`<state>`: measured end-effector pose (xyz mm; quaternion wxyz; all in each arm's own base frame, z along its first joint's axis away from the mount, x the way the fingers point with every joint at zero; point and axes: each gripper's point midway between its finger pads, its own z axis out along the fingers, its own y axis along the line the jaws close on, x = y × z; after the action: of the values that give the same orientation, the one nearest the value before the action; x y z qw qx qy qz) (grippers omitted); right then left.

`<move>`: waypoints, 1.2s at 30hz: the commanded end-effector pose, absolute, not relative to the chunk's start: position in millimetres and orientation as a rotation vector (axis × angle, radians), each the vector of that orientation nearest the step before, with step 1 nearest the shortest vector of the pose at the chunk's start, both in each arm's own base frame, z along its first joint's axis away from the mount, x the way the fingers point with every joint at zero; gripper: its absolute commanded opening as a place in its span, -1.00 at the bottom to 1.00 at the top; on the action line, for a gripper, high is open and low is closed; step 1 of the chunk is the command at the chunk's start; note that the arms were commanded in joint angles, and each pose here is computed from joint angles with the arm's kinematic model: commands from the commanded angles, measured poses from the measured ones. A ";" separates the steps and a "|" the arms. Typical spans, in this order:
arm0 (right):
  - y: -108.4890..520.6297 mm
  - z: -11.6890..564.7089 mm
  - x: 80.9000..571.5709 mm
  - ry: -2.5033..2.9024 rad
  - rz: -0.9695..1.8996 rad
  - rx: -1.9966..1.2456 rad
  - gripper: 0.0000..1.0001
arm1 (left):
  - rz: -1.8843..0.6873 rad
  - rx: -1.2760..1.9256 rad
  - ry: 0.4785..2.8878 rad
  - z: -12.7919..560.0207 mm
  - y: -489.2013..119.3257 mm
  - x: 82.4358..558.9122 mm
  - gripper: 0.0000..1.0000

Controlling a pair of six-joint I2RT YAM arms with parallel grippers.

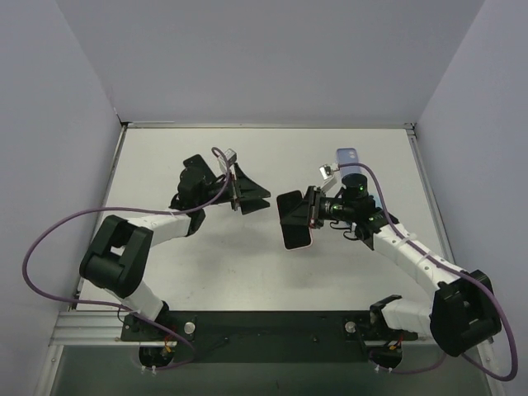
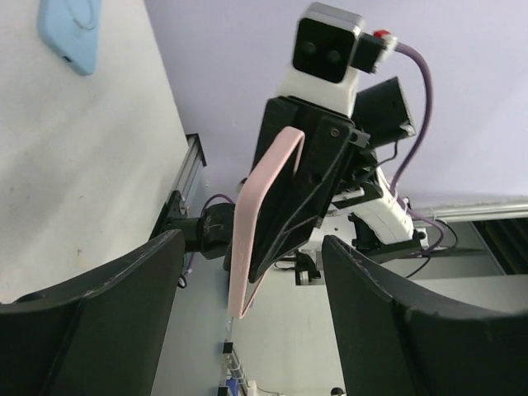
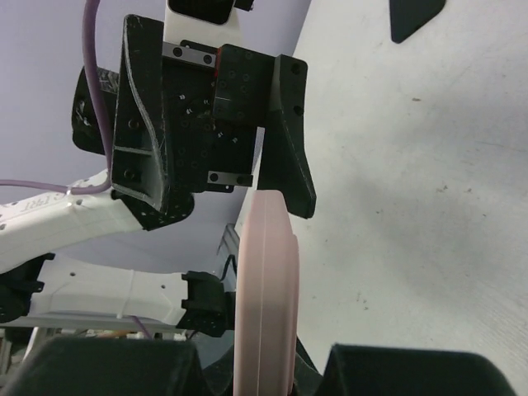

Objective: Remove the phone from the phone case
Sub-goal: Pick up the phone at the center of the board.

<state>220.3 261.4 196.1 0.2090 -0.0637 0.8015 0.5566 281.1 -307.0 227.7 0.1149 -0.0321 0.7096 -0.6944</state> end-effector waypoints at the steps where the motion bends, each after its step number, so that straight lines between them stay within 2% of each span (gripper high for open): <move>1: 281.7 257.4 226.8 1.975 1.715 -0.322 -1.00 | -2.180 0.101 1.885 265.3 -308.2 261.2 0.54; 10: 301.7 263.7 229.9 1.968 1.828 -0.323 -1.00 | -2.187 0.115 1.866 261.2 -318.4 259.2 0.30; 14: 309.5 263.3 229.2 1.983 1.847 -0.325 -1.00 | -2.191 0.112 1.865 260.7 -322.5 260.9 0.13; 17: 314.9 262.2 226.8 1.995 1.855 -0.340 -1.00 | -2.199 0.095 1.871 258.5 -324.5 263.1 -0.11; 18: 315.4 260.5 226.7 2.006 1.854 -0.338 -1.00 | -2.205 0.086 1.866 259.0 -324.7 264.2 -0.30; 20: 317.7 256.8 226.9 2.021 1.848 -0.343 -1.00 | -2.225 0.077 1.844 261.6 -324.4 264.8 -0.47; 23: 320.7 241.9 226.1 2.124 1.820 -0.302 -0.96 | -2.234 0.065 1.842 258.6 -323.0 268.3 -0.98; 24: 319.1 236.8 227.2 2.150 1.794 -0.286 -0.81 | -2.230 0.044 1.850 255.3 -320.1 272.4 -1.00; 25: 317.0 232.4 228.0 2.173 1.760 -0.269 -0.54 | -2.229 0.039 1.839 254.4 -317.2 274.7 -1.00; 26: 308.7 221.0 228.9 2.229 1.662 -0.232 0.10 | -2.239 -0.011 1.853 248.4 -312.9 277.3 -1.00; 27: 303.0 217.1 231.2 2.250 1.596 -0.213 0.34 | -2.242 -0.028 1.848 247.4 -309.0 278.7 -1.00; 28: 297.0 213.2 232.7 2.273 1.530 -0.192 0.49 | -2.234 -0.047 1.820 248.3 -300.4 284.3 -1.00; 29: 284.0 204.6 227.1 2.336 1.437 -0.165 0.75 | -2.235 -0.083 1.817 247.9 -295.4 287.4 -1.00; 32: 267.0 204.1 233.2 2.307 1.315 -0.042 0.87 | -2.214 -0.163 1.809 245.4 -281.2 296.6 -1.00; 36: 256.2 204.6 227.0 2.254 1.340 0.097 0.85 | -2.192 -0.203 1.777 251.1 -270.3 299.2 -1.00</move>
<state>225.7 276.4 208.0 0.2199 -0.0179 0.8273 0.5166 302.0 -281.3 205.5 0.0884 -0.1118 0.6663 -0.7319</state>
